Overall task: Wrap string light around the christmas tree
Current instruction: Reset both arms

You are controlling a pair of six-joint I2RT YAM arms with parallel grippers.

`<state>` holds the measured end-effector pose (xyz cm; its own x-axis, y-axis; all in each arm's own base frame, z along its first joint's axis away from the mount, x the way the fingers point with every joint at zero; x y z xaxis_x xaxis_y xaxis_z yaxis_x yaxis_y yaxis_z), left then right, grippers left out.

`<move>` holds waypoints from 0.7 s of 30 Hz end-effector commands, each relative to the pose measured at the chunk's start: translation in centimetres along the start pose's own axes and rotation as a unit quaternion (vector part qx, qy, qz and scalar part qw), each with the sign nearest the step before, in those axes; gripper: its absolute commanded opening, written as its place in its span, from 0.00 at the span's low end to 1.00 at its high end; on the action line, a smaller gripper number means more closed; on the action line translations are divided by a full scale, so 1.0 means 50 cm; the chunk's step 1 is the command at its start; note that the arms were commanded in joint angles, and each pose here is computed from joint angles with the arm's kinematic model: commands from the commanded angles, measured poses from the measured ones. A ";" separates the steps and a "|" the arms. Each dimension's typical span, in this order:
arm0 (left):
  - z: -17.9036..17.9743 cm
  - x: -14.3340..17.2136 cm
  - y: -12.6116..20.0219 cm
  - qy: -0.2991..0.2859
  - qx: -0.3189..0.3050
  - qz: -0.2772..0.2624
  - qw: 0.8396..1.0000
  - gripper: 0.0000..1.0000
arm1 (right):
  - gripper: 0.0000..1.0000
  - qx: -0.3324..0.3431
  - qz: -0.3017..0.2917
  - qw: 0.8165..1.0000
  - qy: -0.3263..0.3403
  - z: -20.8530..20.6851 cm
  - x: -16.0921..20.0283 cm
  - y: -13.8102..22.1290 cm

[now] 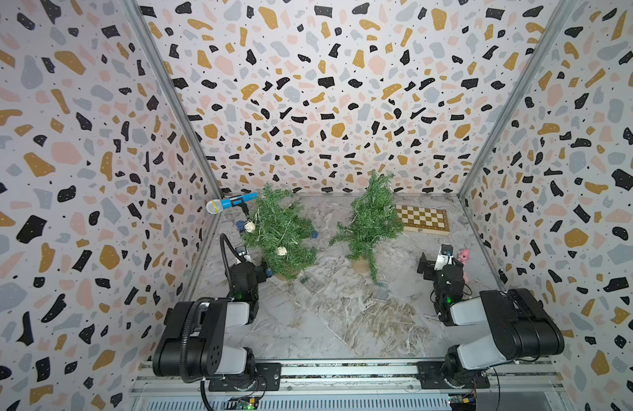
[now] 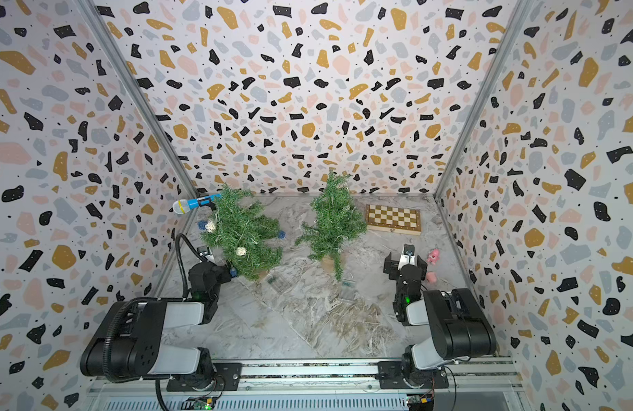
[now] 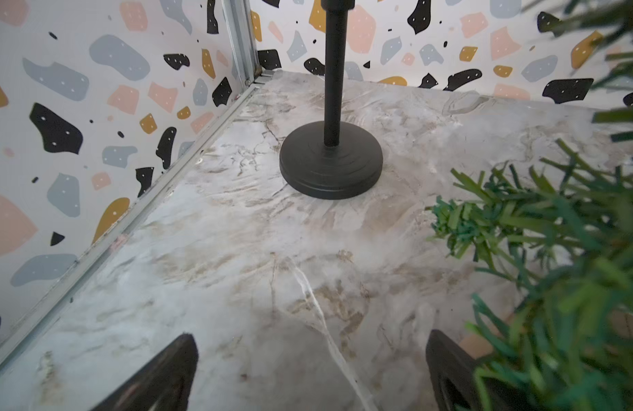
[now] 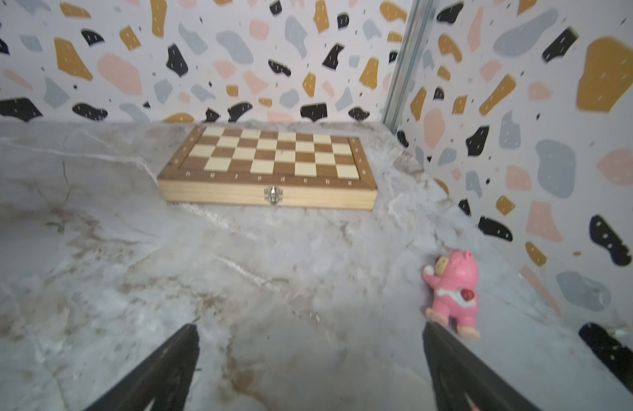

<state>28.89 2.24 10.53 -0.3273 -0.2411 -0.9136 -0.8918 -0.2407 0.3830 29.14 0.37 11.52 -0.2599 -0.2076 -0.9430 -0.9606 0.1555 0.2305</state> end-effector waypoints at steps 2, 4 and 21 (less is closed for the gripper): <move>-0.017 -0.038 -0.008 -0.007 0.001 -0.033 0.999 0.99 | 0.99 -0.007 -0.046 0.999 -0.002 0.006 -0.040 0.002; -0.018 -0.039 -0.006 -0.008 0.000 -0.030 1.000 0.99 | 0.99 -0.008 -0.045 0.999 -0.003 0.007 -0.040 0.003; -0.029 -0.040 -0.008 -0.021 0.007 -0.025 0.999 0.99 | 0.99 -0.013 -0.045 0.999 -0.004 0.005 -0.039 0.001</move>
<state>29.46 1.78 11.04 -0.3354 -0.2122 -0.9179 -0.8910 -0.2449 0.3822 29.30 1.07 12.13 -0.2191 -0.2144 -0.9518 -0.9734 0.1146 0.1983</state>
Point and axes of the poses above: each gripper's point midway between its finger pads, its own y axis back along the fingers, its own z axis along the line the jaws close on, x = y × z, the point moved 7 cm from there along y, back along the fingers, and after that the axes turned 9 degrees about y, right-handed, at the moved point
